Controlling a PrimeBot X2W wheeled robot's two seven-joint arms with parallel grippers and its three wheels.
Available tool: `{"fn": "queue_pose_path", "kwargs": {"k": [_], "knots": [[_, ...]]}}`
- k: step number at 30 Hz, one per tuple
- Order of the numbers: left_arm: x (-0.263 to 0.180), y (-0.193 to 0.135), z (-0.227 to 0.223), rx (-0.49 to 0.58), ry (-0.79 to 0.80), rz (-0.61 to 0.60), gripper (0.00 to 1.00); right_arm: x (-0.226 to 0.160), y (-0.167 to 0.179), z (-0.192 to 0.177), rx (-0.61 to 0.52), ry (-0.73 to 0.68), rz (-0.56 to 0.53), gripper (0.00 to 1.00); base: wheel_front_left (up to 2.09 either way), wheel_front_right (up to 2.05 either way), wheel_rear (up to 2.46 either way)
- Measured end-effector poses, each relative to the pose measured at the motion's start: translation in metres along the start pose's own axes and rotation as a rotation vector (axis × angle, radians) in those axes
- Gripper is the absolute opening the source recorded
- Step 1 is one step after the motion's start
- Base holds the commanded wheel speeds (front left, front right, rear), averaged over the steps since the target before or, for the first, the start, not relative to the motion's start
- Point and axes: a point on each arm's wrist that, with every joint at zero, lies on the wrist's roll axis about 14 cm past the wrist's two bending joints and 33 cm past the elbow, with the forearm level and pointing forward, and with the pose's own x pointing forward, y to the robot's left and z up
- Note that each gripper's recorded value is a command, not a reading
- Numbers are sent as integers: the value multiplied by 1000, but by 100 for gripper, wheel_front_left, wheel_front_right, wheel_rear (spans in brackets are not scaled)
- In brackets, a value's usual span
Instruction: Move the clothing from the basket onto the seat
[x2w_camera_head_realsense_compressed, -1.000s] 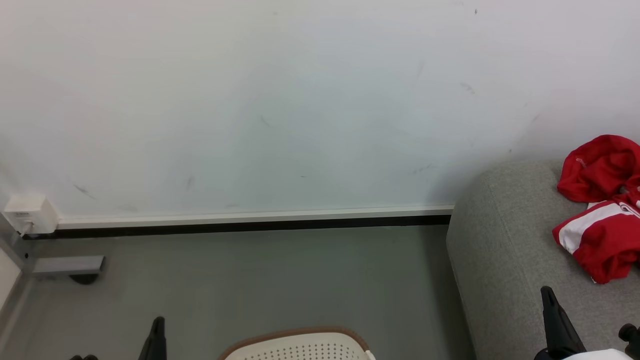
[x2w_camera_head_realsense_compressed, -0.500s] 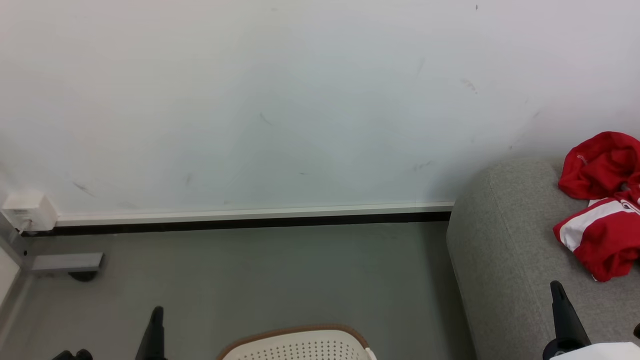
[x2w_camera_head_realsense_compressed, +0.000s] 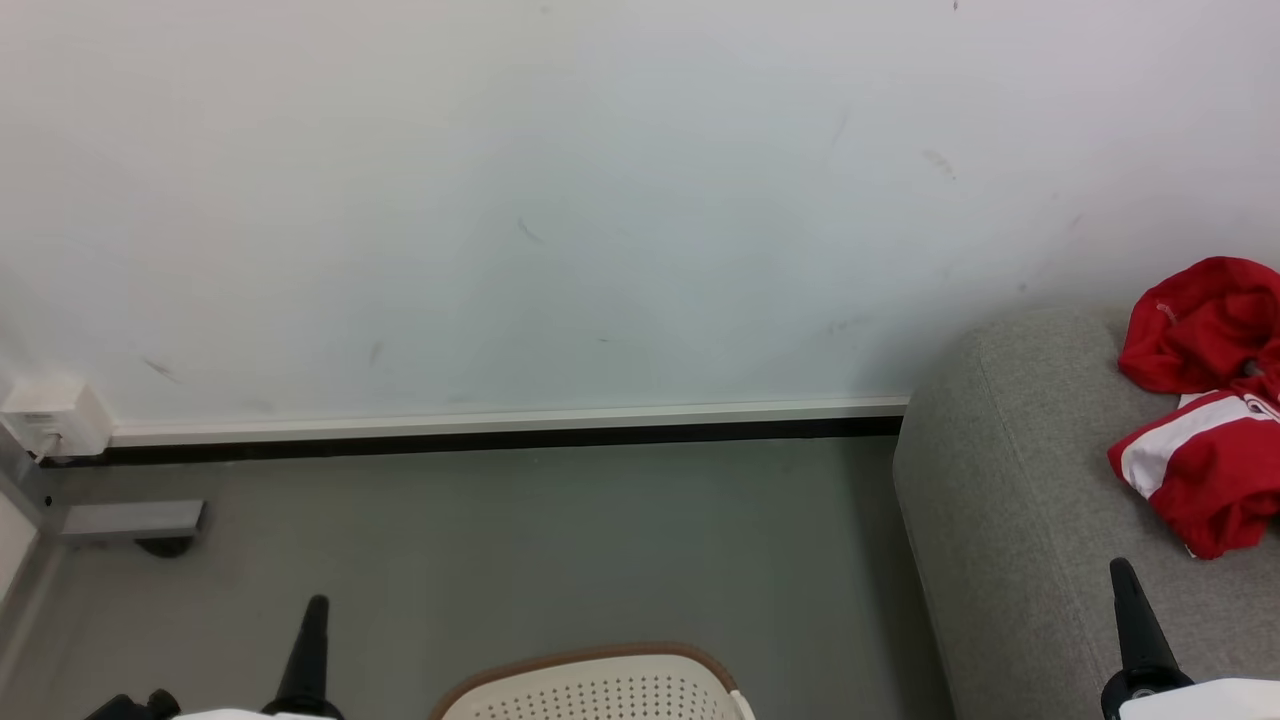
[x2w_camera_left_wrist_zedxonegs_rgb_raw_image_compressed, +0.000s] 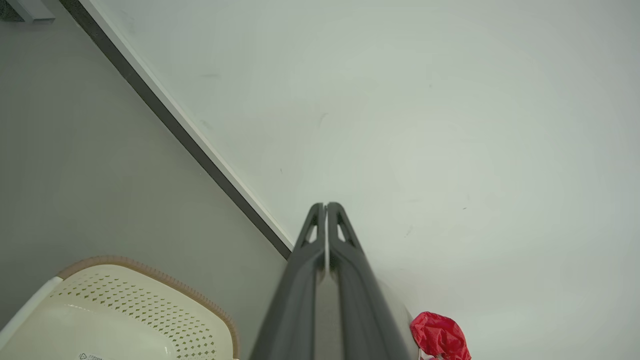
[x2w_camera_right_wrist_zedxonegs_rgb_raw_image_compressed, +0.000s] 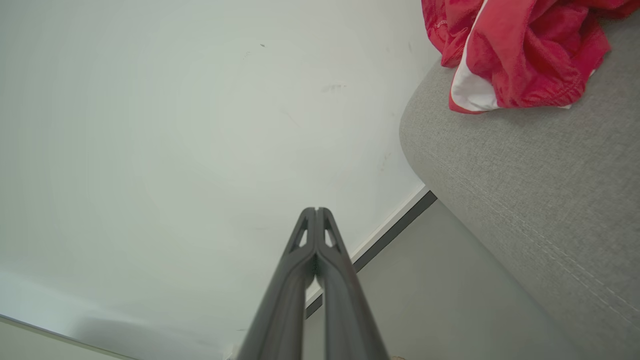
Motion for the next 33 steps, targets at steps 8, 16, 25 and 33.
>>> {"fn": "queue_pose_path", "kwargs": {"k": [8,16,25,33], "knots": [[3,-3,1,-79,4,-8,0,3,0,3,78,-5,-2,0,0,0,0],[6,-6,1,-160,9,-22,0,5,-1,6,152,-12,-6,0,0,0,0],[9,-9,1,-243,16,-33,0,6,-1,6,235,-13,-7,0,0,0,0],[12,-14,2,-308,20,-50,0,7,-3,8,298,-18,-8,0,0,0,0]]}}
